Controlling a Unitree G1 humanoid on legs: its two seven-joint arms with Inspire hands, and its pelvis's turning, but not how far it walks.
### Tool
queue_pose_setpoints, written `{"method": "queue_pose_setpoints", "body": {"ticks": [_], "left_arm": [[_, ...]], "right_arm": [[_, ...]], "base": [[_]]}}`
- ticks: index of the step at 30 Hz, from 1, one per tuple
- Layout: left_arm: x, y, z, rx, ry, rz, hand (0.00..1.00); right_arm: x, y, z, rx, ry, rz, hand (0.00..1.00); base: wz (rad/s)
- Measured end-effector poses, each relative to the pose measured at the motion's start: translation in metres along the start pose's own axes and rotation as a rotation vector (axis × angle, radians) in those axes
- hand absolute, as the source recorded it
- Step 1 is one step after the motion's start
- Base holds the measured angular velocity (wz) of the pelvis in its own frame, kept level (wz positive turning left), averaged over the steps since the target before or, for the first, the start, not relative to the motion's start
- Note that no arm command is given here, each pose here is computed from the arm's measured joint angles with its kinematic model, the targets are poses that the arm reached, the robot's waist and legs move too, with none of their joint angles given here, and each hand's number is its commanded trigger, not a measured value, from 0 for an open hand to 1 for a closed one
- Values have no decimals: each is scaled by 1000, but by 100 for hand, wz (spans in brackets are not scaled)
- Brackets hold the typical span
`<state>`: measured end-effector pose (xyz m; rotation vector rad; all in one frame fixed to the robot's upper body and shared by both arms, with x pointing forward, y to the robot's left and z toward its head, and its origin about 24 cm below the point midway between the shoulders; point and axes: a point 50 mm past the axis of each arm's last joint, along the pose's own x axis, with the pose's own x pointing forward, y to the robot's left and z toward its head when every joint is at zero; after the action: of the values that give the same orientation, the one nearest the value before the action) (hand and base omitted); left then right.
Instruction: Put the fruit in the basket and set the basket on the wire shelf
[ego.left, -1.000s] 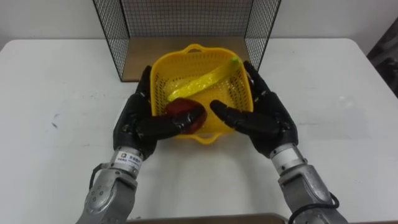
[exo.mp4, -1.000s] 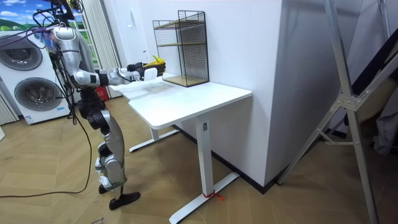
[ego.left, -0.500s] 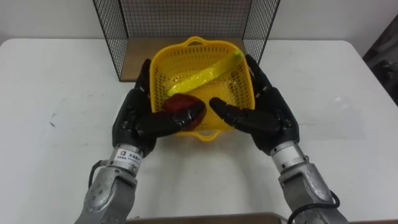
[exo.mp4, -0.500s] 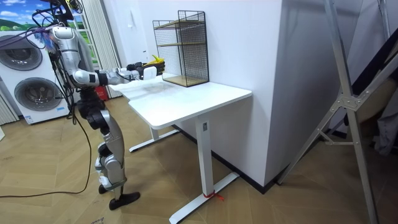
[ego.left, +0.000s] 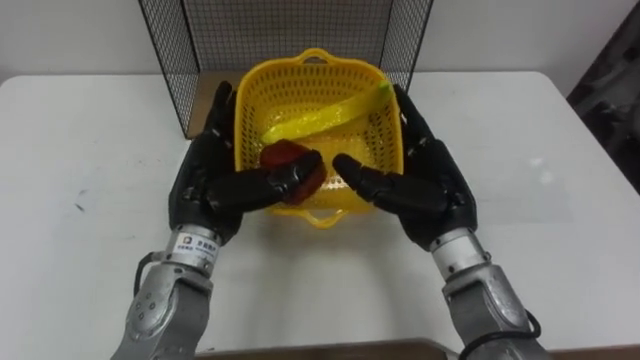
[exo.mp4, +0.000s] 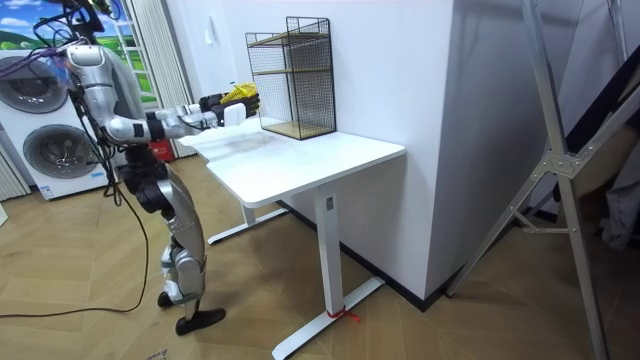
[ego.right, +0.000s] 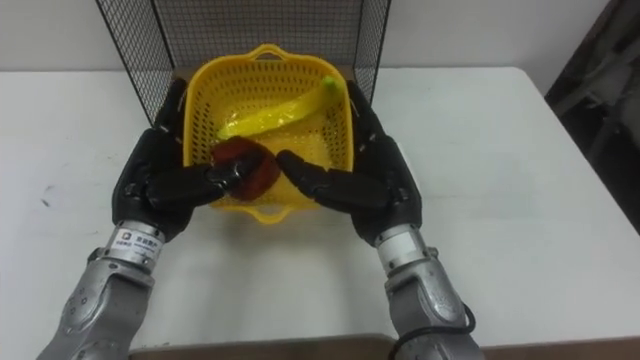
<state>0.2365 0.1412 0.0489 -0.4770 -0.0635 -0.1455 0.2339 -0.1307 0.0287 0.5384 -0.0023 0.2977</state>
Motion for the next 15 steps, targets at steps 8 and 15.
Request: {"method": "queue_pose_setpoints", "body": {"ticks": [8, 15], "left_arm": [[-1, -1, -1, -9, -3, 2, 0], [-5, 1, -2, 3, -1, 4, 0]], "right_arm": [[-2, -4, 0, -12, 14, 4, 0], [-9, -5, -5, -40, 38, 11, 0]], "base": [[-4], [-5]]}}
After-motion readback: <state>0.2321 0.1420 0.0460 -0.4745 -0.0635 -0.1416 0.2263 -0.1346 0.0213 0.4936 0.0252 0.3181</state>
